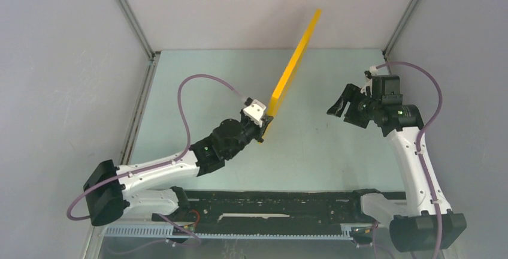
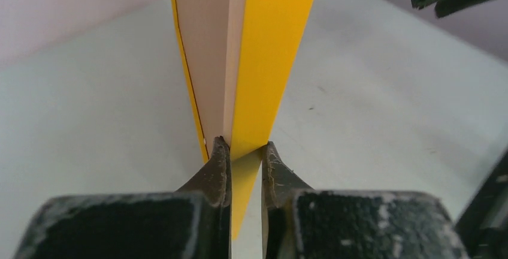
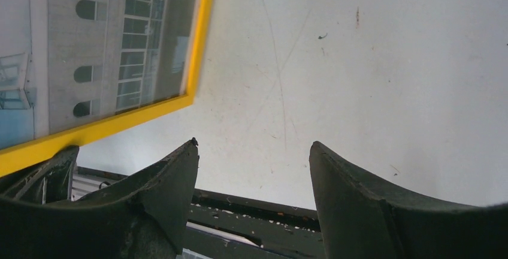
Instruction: Put the photo into the frame
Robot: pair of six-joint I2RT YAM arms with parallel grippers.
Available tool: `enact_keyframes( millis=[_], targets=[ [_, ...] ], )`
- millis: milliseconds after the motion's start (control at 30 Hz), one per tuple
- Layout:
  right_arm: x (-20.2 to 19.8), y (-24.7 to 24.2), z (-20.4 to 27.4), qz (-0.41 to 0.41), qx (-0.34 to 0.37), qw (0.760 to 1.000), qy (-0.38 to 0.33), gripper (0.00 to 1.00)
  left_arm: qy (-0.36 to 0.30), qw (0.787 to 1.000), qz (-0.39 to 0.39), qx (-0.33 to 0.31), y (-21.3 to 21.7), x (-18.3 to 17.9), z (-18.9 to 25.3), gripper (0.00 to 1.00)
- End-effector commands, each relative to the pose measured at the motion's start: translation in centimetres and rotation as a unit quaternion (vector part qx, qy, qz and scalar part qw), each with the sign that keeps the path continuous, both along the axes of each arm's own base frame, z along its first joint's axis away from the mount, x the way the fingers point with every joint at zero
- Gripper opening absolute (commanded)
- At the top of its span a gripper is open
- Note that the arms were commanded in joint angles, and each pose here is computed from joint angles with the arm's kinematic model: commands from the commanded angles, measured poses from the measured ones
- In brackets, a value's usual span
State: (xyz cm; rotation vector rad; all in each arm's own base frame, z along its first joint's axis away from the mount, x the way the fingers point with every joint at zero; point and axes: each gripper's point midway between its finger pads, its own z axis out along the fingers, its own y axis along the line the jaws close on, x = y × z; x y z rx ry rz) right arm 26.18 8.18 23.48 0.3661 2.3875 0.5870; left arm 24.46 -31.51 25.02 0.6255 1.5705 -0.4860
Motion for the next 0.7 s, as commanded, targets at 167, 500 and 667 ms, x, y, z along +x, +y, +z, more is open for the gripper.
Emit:
enact_keyframes(
  millis=[167, 500, 667],
  targets=[
    [0.1, -0.6, -0.2, 0.003, -0.012, 1.000, -0.016, 0.75, 0.134, 0.915, -0.125, -0.359, -0.4, -0.7, 5.0, 0.00],
    [0.3, -0.4, -1.5, 0.008, -0.006, 1.000, 0.001, 0.74, 0.244, 0.814, -0.082, -0.520, 2.6, 1.9, 2.1, 0.00],
    [0.3, -0.4, -1.6, 0.008, -0.007, 1.000, 0.000, 0.75, 0.323, 0.756, -0.118, -0.557, 0.8, 2.1, 0.3, 0.00]
  ],
)
